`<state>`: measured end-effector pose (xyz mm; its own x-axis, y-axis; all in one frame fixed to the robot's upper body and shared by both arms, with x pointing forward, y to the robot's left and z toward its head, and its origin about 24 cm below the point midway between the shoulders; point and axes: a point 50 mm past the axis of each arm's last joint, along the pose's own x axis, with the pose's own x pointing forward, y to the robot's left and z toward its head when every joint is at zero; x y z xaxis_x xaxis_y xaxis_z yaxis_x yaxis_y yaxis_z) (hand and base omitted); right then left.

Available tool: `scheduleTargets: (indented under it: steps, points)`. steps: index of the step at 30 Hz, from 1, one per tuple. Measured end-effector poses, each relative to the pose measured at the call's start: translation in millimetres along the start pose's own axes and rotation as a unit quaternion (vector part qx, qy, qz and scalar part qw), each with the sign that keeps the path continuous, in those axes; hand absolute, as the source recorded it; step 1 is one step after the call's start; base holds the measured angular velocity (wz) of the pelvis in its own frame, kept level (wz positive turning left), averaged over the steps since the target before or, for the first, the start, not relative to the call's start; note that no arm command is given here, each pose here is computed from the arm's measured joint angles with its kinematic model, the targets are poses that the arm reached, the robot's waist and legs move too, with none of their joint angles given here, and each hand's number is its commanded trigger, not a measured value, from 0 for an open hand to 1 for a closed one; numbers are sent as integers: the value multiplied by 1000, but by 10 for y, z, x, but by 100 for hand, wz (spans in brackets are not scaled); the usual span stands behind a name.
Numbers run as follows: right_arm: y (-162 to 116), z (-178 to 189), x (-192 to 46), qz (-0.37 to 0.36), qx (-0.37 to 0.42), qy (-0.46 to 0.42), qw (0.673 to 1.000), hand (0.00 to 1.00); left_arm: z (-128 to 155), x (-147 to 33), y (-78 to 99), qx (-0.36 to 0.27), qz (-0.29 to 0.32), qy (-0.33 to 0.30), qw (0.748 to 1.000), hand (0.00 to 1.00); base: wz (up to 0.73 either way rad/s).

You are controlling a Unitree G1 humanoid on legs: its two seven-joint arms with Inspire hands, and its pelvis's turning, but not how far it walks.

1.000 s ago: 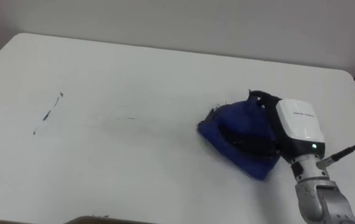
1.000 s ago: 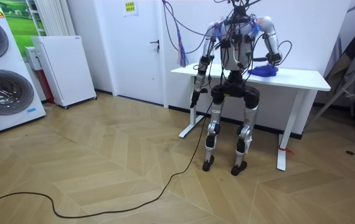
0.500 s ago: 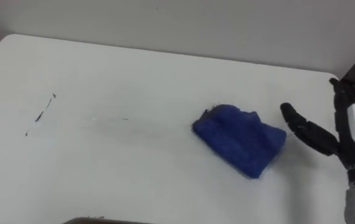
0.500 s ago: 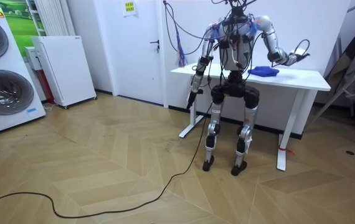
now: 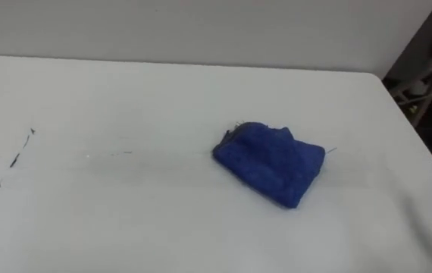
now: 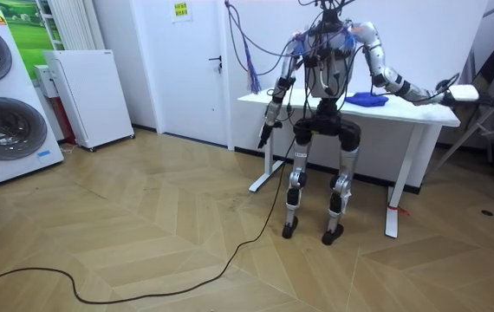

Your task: Wipe table

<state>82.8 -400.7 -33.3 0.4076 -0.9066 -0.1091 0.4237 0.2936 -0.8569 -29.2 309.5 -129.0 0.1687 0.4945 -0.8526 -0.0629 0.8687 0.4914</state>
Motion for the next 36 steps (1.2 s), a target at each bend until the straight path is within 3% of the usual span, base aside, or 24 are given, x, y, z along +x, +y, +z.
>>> scheduleTargets:
  steps: [6,14,23,31,36]
  points:
    - [86,-727,-254,63,-35,171,983,0,-25,-3,3,-10,1,7,1000,0,-4]
    - [265,-1418,-919,207,-122,349,906,0,-138,-8,-139,-15,-19,53,998,0,1]
    - [342,-1662,-1364,306,-148,439,832,0,-172,-10,-261,-6,-35,77,996,0,5]
    - [385,-1688,-1475,370,-147,457,796,0,-154,-4,-327,10,-48,83,995,0,-1]
    - [589,-1590,-1592,405,-143,432,793,0,-114,-1,-391,18,-49,77,996,0,-1]
